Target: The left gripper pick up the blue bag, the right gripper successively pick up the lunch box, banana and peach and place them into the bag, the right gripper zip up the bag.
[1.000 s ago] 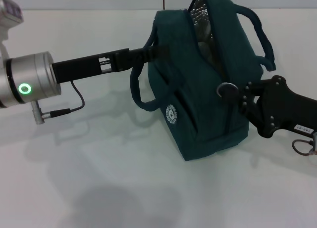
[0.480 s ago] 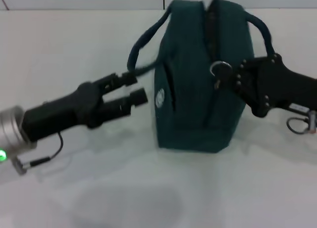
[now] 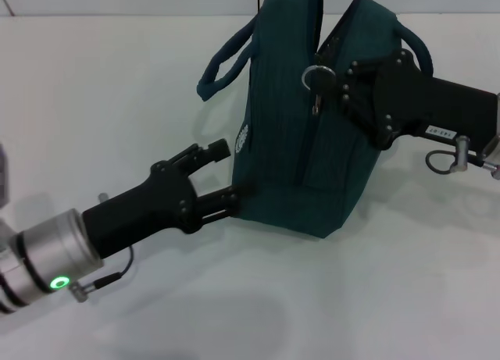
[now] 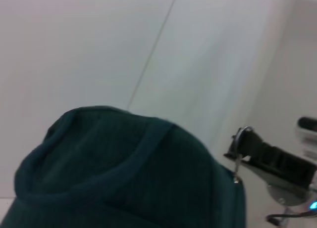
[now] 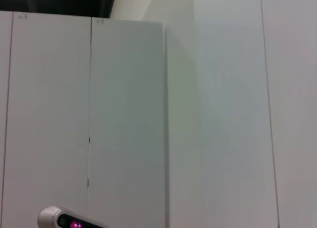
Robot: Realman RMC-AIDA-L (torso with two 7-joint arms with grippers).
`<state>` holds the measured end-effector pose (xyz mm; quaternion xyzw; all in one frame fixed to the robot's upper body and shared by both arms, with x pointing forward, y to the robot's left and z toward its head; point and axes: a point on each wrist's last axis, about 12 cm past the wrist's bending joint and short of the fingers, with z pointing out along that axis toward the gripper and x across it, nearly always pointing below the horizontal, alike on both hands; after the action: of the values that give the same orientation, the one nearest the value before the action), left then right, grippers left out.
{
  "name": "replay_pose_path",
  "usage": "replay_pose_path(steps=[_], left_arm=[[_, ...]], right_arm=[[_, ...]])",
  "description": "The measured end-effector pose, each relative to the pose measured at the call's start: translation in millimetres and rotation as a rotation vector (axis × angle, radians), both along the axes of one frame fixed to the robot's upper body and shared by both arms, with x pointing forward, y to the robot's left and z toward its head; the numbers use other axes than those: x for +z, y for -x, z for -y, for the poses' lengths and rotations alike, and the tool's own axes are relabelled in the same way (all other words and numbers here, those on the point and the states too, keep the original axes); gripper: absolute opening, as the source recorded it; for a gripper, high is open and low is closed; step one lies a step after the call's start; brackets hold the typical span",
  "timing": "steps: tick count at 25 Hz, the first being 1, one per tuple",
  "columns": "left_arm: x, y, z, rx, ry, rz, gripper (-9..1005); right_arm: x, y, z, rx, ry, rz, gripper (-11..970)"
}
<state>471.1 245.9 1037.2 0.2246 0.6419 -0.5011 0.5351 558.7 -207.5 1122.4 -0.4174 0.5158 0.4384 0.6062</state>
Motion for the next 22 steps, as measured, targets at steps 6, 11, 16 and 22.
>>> replay_pose_path(steps=[6, 11, 16, 22], left_arm=[[-3.5, -12.4, 11.9, 0.034, -0.032, 0.009, 889], [-2.8, -19.5, 18.0, 0.03, -0.04, 0.001, 879], [-2.9, -25.3, 26.1, 0.021, -0.046, -0.015, 867], [0.0, -31.8, 28.1, 0.043, -0.036, -0.009, 709]], right_arm=[[-1.3, 0.3, 0.5, -0.005, 0.002, -0.006, 13], [-3.7, 1.3, 0.9, -0.009, 0.002, -0.017, 14], [-3.4, 0.8, 0.4, -0.008, 0.001, -0.021, 14], [-3.2, 0.3, 0.8, -0.009, 0.002, -0.025, 15]])
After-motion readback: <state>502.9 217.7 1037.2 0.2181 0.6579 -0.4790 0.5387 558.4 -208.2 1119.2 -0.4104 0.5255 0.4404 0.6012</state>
